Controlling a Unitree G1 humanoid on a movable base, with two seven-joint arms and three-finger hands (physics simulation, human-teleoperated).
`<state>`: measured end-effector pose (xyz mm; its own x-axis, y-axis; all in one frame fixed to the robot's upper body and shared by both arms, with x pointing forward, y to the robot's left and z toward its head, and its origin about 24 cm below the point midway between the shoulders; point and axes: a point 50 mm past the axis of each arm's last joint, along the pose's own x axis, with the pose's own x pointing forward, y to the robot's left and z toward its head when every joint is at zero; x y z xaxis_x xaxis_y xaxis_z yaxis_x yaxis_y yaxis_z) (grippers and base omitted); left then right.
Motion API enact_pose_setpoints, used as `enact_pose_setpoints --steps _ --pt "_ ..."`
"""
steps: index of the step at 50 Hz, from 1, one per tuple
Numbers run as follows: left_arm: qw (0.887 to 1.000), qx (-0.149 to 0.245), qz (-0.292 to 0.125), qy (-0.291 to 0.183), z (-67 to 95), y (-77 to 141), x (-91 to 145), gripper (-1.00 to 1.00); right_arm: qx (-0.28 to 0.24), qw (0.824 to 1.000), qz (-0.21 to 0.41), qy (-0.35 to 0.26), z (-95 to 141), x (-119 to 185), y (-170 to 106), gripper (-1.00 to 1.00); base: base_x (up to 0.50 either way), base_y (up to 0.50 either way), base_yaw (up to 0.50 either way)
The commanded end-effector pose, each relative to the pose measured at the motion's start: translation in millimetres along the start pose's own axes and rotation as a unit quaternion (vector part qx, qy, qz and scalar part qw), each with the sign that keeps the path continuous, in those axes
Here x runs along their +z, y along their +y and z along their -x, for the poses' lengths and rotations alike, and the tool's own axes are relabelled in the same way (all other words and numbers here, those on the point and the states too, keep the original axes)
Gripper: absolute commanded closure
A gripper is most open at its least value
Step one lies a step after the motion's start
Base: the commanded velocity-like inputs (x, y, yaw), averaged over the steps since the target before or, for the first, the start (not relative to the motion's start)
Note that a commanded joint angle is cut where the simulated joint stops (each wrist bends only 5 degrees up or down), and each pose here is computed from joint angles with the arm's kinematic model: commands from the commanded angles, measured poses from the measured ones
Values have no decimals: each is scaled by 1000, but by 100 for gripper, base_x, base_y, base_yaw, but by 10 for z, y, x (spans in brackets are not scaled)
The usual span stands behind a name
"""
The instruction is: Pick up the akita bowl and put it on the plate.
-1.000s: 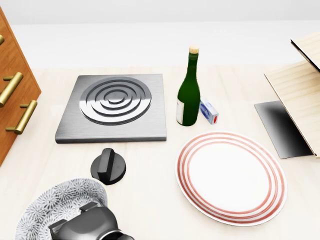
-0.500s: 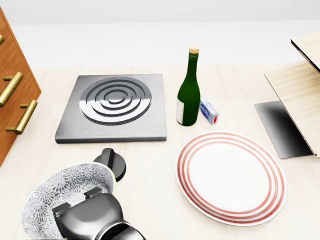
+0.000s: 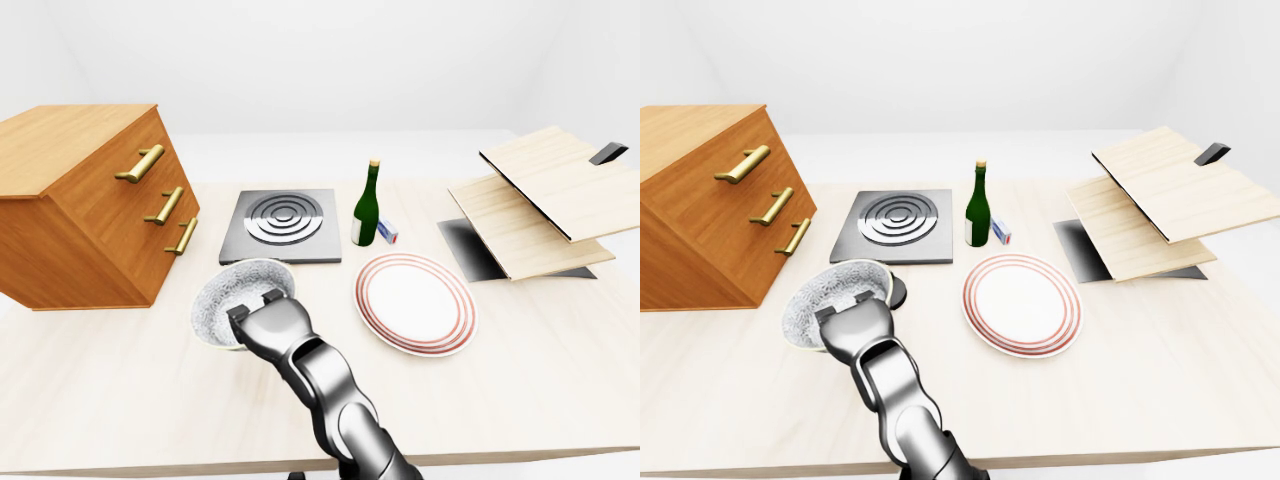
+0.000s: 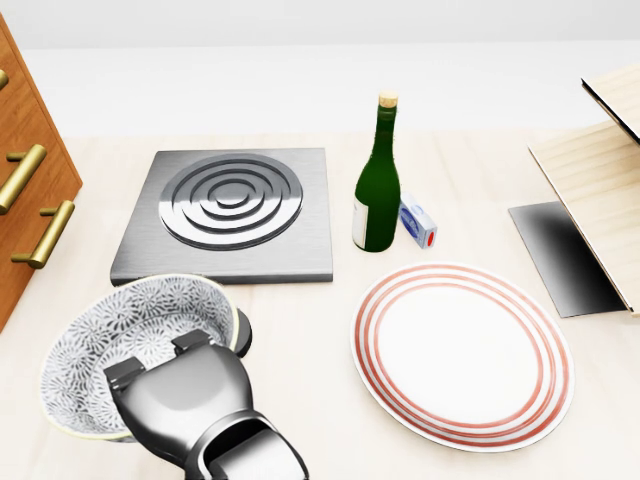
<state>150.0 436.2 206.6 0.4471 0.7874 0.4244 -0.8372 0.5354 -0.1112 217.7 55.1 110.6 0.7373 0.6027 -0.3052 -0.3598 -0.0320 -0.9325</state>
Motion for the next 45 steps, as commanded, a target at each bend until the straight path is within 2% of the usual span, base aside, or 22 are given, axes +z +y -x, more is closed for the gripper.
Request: enact_pose_setpoints --steps 1,32,45 --pt "1000 0 0 1 0 2 -6 -100 -22 999 9 23 -4 -87 -128 100 0 0 0" --pt "1000 2 -1 1 1 1 -6 -100 -30 999 -34 18 10 -238 -168 100 0 0 0" --pt "1000 4 -2 5 0 4 -24 -100 -56 997 -37 27 87 -326 -260 100 0 0 0"
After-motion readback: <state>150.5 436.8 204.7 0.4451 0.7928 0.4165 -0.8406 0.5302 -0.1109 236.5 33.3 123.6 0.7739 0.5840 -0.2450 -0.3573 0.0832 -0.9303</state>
